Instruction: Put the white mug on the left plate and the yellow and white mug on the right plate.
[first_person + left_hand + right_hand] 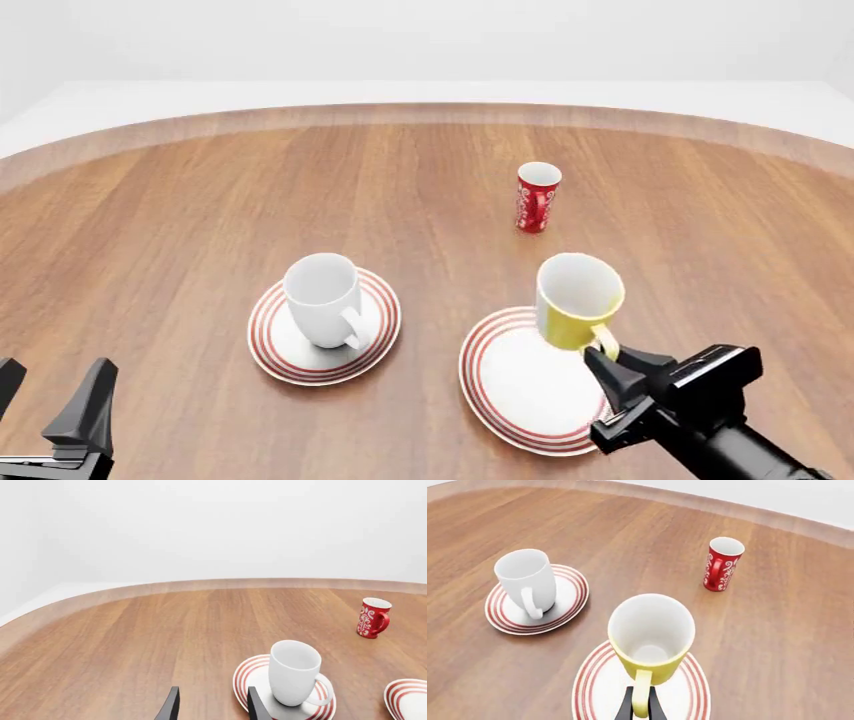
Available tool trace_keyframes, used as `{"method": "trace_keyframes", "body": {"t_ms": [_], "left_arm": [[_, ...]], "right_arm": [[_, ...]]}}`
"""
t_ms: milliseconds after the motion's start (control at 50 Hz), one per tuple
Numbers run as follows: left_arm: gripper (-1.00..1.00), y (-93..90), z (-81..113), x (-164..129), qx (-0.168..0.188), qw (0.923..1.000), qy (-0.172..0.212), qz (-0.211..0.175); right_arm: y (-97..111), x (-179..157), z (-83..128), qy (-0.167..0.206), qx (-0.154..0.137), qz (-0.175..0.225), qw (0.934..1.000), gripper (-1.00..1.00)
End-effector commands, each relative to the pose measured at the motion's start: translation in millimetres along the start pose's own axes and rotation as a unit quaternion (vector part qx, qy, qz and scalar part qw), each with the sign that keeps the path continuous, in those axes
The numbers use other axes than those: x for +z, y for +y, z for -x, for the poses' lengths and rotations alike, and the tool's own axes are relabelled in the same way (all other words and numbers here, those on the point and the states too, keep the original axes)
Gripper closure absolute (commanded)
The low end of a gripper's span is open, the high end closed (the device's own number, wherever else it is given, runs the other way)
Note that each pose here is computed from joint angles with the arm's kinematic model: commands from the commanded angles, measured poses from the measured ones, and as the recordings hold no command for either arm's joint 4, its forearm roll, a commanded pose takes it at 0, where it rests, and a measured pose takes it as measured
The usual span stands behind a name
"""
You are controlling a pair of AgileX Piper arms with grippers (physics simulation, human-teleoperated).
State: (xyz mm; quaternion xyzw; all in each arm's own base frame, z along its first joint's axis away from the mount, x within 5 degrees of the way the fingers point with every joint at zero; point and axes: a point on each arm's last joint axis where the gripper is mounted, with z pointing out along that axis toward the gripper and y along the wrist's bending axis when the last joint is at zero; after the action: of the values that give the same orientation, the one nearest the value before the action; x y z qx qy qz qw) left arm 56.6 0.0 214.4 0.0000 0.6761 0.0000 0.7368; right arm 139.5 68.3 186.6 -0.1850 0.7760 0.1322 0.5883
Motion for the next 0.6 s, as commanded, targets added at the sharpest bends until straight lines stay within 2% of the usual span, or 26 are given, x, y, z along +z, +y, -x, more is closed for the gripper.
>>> {"method": "trace_keyframes", "body": {"t_ms": [20, 340, 600], "left_arm": [[-1.00, 0.0, 0.0, 0, 0.000, 1.0000, 0.000, 0.000], [-1.00, 0.0, 0.0, 0, 0.000, 1.0000, 0.000, 0.000], [-1.00, 0.0, 0.0, 0, 0.000, 1.0000, 0.000, 0.000]], "right_arm": [[-2, -4, -13, 0.011, 0.006, -0.006, 0.9999, 1.00], [-2, 1, -31, 0.039, 0.012, -0.009, 0.9991, 1.00], [-2, 3, -35, 0.048, 0.010, -0.009, 0.9988, 1.00]]}}
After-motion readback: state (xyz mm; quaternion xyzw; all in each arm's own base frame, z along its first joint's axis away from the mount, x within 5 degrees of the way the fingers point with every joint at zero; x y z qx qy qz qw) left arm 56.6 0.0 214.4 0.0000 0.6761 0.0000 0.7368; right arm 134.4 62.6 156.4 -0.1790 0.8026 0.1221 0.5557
